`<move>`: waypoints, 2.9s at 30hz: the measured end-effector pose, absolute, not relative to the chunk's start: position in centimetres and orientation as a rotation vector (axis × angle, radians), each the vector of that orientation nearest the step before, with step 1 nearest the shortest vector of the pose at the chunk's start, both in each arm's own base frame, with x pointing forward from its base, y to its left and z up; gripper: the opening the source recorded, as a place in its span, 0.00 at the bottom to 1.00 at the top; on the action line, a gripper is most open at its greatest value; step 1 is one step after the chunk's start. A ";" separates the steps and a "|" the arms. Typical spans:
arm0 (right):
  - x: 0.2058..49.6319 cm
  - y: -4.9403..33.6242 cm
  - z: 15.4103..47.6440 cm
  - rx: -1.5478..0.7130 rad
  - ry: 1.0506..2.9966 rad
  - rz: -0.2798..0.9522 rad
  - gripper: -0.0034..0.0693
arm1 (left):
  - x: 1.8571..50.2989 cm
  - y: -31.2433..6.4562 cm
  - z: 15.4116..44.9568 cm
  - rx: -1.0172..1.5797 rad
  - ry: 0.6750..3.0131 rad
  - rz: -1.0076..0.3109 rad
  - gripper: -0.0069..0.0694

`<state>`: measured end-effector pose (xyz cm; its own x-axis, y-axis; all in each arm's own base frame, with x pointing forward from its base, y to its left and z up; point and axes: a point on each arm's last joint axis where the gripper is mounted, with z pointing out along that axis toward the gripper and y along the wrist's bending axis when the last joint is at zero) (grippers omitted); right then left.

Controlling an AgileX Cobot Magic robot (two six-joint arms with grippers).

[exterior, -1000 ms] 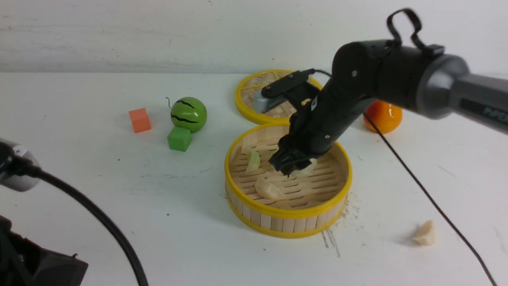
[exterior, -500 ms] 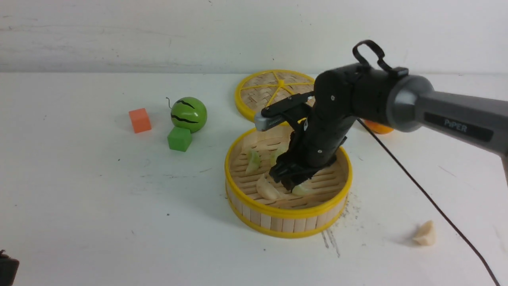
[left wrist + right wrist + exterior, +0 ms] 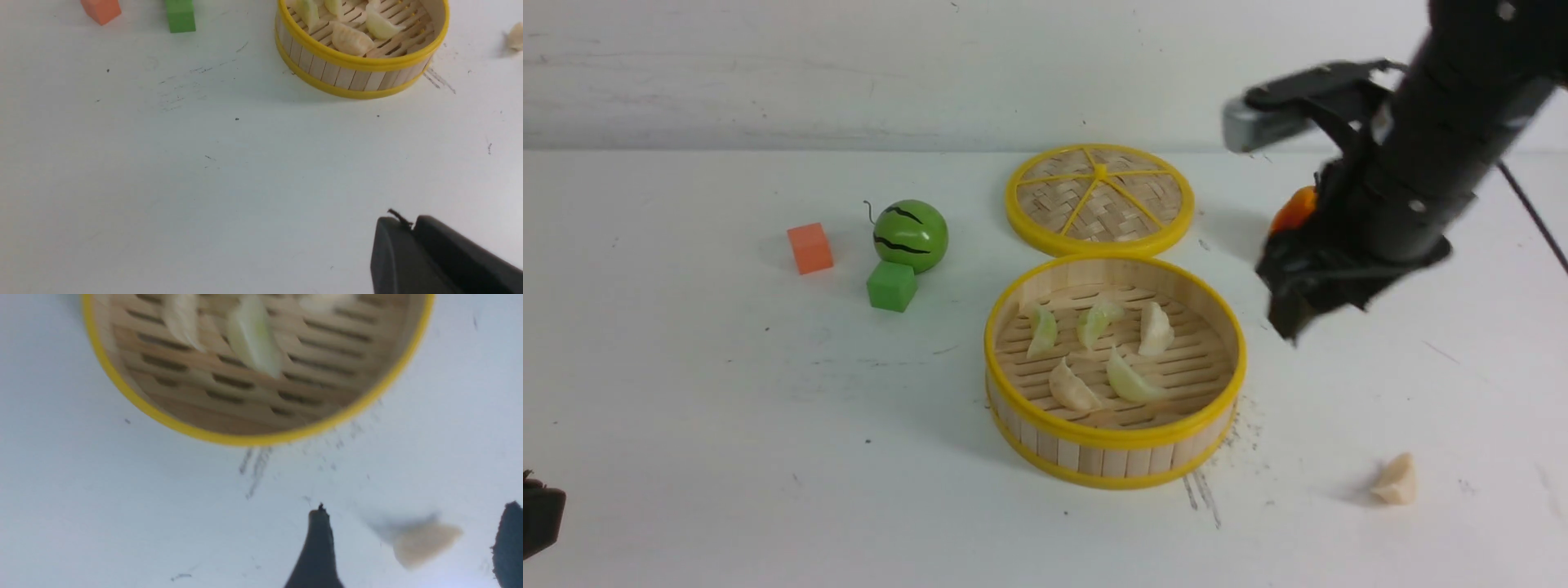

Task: Put the dumplings into the steamer on the white table.

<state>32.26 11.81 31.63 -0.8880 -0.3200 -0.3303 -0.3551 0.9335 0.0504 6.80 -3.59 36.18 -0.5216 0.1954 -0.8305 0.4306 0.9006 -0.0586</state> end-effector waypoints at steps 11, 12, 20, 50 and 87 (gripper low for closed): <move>29.9 5.4 20.3 0.210 2.837 0.157 0.77 | 6.8 -3.6 36.2 0.447 2.122 -0.321 0.16; 30.0 5.1 19.7 0.248 2.832 0.155 0.77 | 6.8 -3.6 36.2 0.447 2.122 -0.321 0.16; 31.8 4.0 16.6 0.443 2.787 0.164 0.77 | 6.8 -3.6 36.1 0.447 2.138 -0.317 0.17; 36.0 16.6 25.4 -0.389 2.566 0.300 0.38 | 6.7 -3.5 36.0 0.450 2.154 -0.308 0.21; 26.3 12.4 40.4 -0.421 2.087 0.321 0.05 | -1.7 3.4 32.6 0.001 1.811 -0.422 0.25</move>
